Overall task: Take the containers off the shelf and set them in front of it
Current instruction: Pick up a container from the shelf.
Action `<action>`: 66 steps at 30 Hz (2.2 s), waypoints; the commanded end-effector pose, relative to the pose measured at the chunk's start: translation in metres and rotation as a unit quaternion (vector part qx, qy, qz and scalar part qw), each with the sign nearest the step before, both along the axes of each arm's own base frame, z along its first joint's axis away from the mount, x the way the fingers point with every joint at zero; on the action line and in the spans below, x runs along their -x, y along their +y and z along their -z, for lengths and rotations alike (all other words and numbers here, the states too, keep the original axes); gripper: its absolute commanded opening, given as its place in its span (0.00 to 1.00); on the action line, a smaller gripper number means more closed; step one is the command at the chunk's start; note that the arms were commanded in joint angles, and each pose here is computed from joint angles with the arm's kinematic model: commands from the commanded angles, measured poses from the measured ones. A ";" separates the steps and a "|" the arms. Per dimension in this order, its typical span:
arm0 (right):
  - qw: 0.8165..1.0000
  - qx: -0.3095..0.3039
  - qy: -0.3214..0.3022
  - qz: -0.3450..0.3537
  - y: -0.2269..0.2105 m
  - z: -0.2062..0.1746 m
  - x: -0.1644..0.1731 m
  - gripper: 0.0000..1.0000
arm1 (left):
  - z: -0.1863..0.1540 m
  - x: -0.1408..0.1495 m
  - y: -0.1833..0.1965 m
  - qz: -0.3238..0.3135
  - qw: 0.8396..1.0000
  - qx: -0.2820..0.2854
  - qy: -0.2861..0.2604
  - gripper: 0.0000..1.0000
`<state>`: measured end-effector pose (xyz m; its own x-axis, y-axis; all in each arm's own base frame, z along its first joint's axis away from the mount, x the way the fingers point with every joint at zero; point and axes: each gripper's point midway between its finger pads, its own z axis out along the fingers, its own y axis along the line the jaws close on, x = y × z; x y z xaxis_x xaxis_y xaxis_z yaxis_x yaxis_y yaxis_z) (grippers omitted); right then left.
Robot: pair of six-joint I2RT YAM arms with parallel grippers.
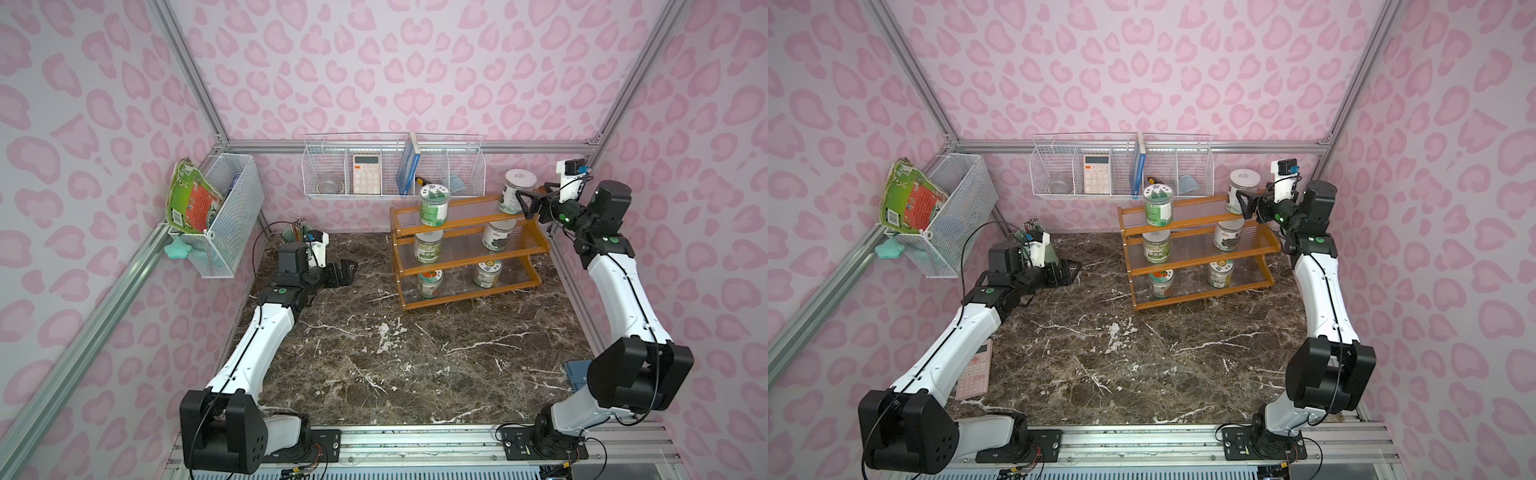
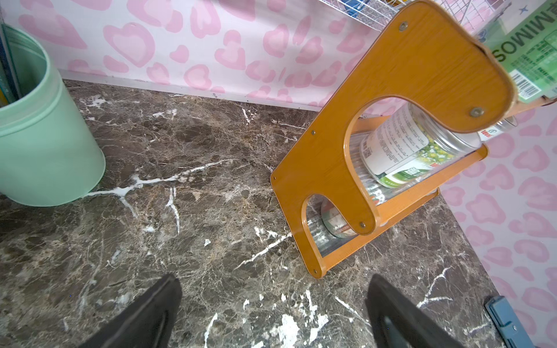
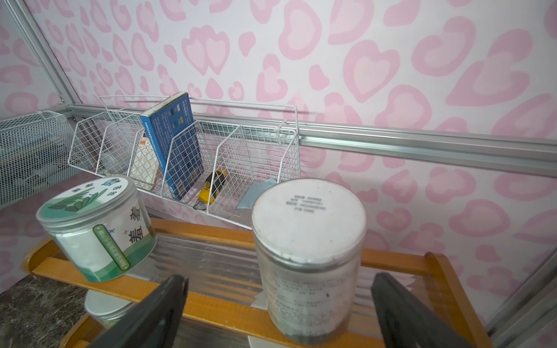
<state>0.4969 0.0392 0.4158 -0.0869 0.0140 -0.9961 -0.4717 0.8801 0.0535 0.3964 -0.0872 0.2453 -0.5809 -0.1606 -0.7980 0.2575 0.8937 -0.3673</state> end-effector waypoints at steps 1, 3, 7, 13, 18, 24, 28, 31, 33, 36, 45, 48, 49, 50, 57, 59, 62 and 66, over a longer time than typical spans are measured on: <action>1.000 0.008 -0.012 0.010 0.000 -0.004 -0.009 0.99 | -0.003 -0.002 -0.001 0.003 1.000 0.004 -0.007 0.99; 1.000 0.012 -0.012 0.016 0.001 -0.003 -0.015 0.99 | -0.002 -0.002 -0.001 0.002 1.000 0.003 -0.006 0.99; 1.000 0.015 -0.012 0.024 0.001 0.001 -0.024 0.99 | -0.002 -0.002 -0.001 0.002 1.000 0.003 -0.006 0.99; 1.000 0.011 -0.005 0.026 0.003 0.012 -0.036 0.99 | -0.002 -0.002 -0.001 0.003 1.000 0.003 -0.005 0.99; 0.999 0.013 -0.010 0.030 0.008 0.014 -0.046 0.99 | -0.002 -0.002 -0.001 0.002 1.000 0.002 -0.006 0.99; 0.999 0.018 -0.005 0.037 0.012 0.020 -0.061 0.99 | -0.001 -0.002 -0.001 0.003 1.000 0.003 -0.005 0.99; 0.999 0.015 0.001 0.046 0.010 0.025 -0.066 0.94 | -0.002 -0.002 -0.001 0.002 1.000 0.002 -0.006 0.99; 0.999 0.014 0.003 0.047 0.009 0.027 -0.066 0.77 | -0.002 -0.002 -0.001 0.002 1.000 0.003 -0.006 0.99; 0.999 0.012 -0.001 0.049 0.009 0.026 -0.062 0.70 | -0.003 -0.001 -0.001 0.003 1.000 0.004 -0.006 0.99; 0.999 0.009 -0.009 0.047 0.010 0.021 -0.056 0.67 | -0.004 -0.001 -0.001 0.003 1.000 0.006 -0.007 0.99; 0.997 0.003 -0.047 0.056 0.010 -0.009 -0.021 0.64 | -0.005 -0.001 -0.003 0.005 1.000 0.011 -0.007 0.99; 0.997 0.002 -0.049 0.059 0.010 -0.012 -0.010 0.64 | -0.006 -0.001 -0.003 0.006 1.000 0.012 -0.009 1.00; 0.997 0.002 -0.050 0.060 0.010 -0.013 -0.005 0.64 | -0.005 -0.001 -0.003 0.006 1.000 0.013 -0.009 0.99; 0.997 -0.001 -0.050 0.061 0.010 -0.012 0.002 0.64 | -0.006 0.000 -0.003 0.006 1.000 0.013 -0.009 0.99; 0.994 0.002 -0.048 0.098 0.011 0.009 0.062 0.63 | -0.006 -0.001 -0.005 0.008 1.000 0.019 -0.009 0.99; 0.992 -0.001 -0.048 0.114 0.008 0.017 0.080 0.63 | -0.006 -0.001 -0.006 0.009 1.000 0.021 -0.009 0.99; 0.989 -0.005 -0.047 0.137 0.005 0.028 0.106 0.62 | -0.007 -0.002 -0.007 0.011 1.000 0.024 -0.010 0.99; 0.986 -0.015 -0.042 0.161 -0.001 0.044 0.132 0.62 | -0.008 -0.001 -0.009 0.013 0.999 0.027 -0.011 0.99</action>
